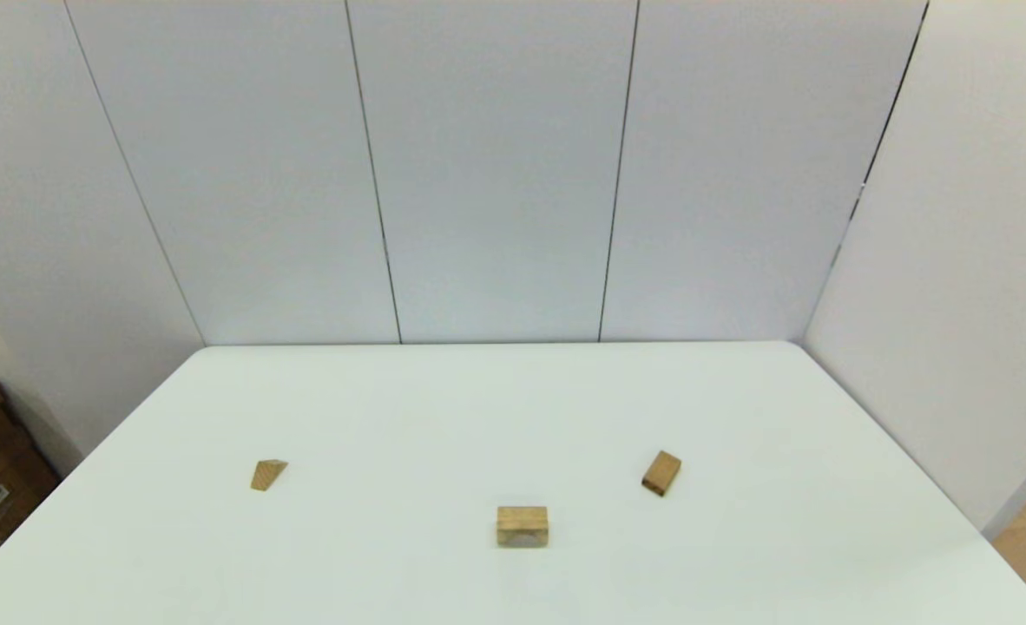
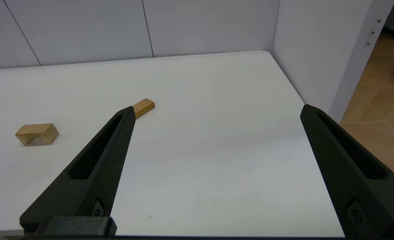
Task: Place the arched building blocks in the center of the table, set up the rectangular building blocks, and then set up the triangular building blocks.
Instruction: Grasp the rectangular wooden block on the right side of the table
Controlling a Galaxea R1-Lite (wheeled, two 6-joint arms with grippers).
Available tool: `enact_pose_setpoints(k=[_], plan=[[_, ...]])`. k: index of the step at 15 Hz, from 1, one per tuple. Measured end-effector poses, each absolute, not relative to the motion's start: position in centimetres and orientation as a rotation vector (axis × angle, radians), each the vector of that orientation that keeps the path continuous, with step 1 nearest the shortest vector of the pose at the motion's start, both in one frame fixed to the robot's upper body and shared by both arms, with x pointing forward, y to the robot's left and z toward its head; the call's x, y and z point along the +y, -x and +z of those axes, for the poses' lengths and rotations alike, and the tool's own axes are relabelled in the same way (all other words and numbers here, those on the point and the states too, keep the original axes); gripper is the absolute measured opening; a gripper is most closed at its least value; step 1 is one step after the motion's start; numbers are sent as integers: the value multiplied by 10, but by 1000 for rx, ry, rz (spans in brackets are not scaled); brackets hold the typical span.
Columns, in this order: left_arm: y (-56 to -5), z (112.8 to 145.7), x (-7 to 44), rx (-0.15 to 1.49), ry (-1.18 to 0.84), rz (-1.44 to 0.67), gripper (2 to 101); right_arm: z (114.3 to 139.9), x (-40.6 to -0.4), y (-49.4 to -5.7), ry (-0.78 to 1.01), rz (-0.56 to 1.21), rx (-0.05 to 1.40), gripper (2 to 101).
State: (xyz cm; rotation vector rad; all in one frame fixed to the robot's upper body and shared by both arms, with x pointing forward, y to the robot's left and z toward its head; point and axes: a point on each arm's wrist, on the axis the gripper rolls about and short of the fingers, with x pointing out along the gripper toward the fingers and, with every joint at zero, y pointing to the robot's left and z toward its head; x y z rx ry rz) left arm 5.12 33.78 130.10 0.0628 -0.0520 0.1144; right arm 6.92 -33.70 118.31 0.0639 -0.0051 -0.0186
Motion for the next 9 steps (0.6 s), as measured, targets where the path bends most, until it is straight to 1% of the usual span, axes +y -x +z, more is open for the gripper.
enact_pose_setpoints(k=[5,9], plan=[[-42,1260,335,-89,-49,62,977,1183,-337,-69,-64,-19,-4,980],[-48,1232,335,-92,-39,47,978,1183,-337,-69,-64,-19,-5,980]])
